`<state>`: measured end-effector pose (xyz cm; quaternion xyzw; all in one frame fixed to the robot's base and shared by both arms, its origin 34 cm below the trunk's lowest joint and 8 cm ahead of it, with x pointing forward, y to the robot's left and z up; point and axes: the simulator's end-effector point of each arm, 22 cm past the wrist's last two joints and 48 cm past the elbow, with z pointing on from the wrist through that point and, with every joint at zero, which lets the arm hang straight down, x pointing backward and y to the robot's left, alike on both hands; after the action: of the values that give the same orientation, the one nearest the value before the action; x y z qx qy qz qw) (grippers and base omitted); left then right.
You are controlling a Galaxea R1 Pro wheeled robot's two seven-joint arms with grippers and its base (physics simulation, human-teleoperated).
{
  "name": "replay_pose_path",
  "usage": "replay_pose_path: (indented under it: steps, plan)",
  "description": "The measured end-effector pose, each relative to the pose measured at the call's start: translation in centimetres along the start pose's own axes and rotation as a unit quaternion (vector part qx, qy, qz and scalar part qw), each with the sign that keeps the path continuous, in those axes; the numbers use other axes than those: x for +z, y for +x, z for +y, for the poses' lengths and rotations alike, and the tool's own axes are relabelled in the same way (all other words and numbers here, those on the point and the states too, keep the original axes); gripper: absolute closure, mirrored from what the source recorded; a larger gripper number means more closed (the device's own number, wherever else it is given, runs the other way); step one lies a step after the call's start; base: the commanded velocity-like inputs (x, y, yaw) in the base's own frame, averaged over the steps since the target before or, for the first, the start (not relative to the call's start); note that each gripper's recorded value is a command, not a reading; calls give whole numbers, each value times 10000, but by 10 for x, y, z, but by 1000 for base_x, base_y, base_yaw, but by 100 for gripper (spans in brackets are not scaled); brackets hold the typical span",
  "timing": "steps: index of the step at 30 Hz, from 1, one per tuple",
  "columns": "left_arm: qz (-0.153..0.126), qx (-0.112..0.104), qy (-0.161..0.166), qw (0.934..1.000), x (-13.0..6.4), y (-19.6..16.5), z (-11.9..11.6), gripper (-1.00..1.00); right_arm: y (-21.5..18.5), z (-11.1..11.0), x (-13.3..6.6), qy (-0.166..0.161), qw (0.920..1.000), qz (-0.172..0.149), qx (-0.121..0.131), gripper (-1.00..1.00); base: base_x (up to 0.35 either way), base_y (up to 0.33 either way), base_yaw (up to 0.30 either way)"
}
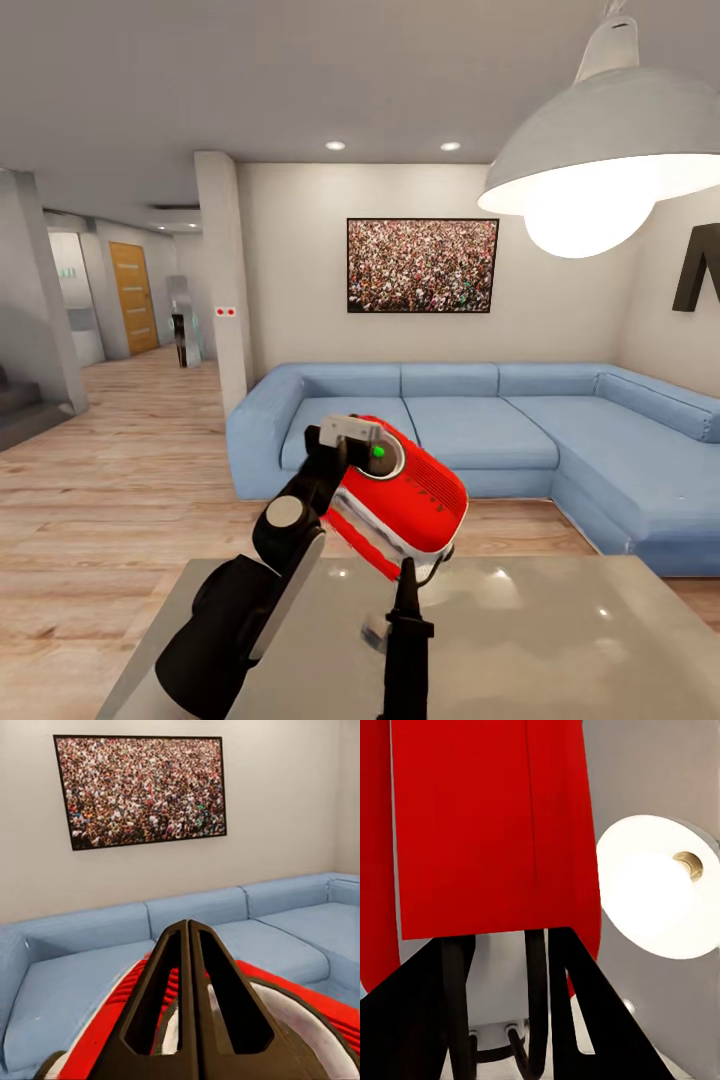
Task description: Turn on the radio receiver that's on the table in the living room.
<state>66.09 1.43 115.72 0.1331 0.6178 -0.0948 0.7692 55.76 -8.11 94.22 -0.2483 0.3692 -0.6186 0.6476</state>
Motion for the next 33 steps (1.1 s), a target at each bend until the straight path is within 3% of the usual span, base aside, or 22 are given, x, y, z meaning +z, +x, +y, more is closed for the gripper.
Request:
replay_pose_path:
  steps: [7, 11, 17, 22, 25, 33]
  plan:
    - [4, -12, -52, 10000, 0, 0, 6, 100, 52, 4, 19, 69, 9981, 616, -39, 100, 0, 0, 0]
    - [13, -20, -97, 10000, 1, 1, 10, 100, 72, 9, 23, 24, 9976, 679, -156, 100, 0, 0, 0]
    - [40, -8, -132, 9999, 1, 4, 15, 100, 93, 15, 28, -51, 9974, 709, -98, 100, 0, 0, 0]
    - [55, 14, -158, 9999, 1, 6, 19, 100, 123, 20, 39, -131, 9934, 1137, -98, 100, 0, 0, 0]
    - [61, 18, -162, 9998, 1, 6, 20, 100, 130, 22, 41, -165, 9925, 1213, -75, 100, 0, 0, 0]
    - [96, 30, -169, 9998, 2, 10, 20, 100, 141, 21, 58, -257, 9919, 1214, 258, 100, 0, 0, 0]
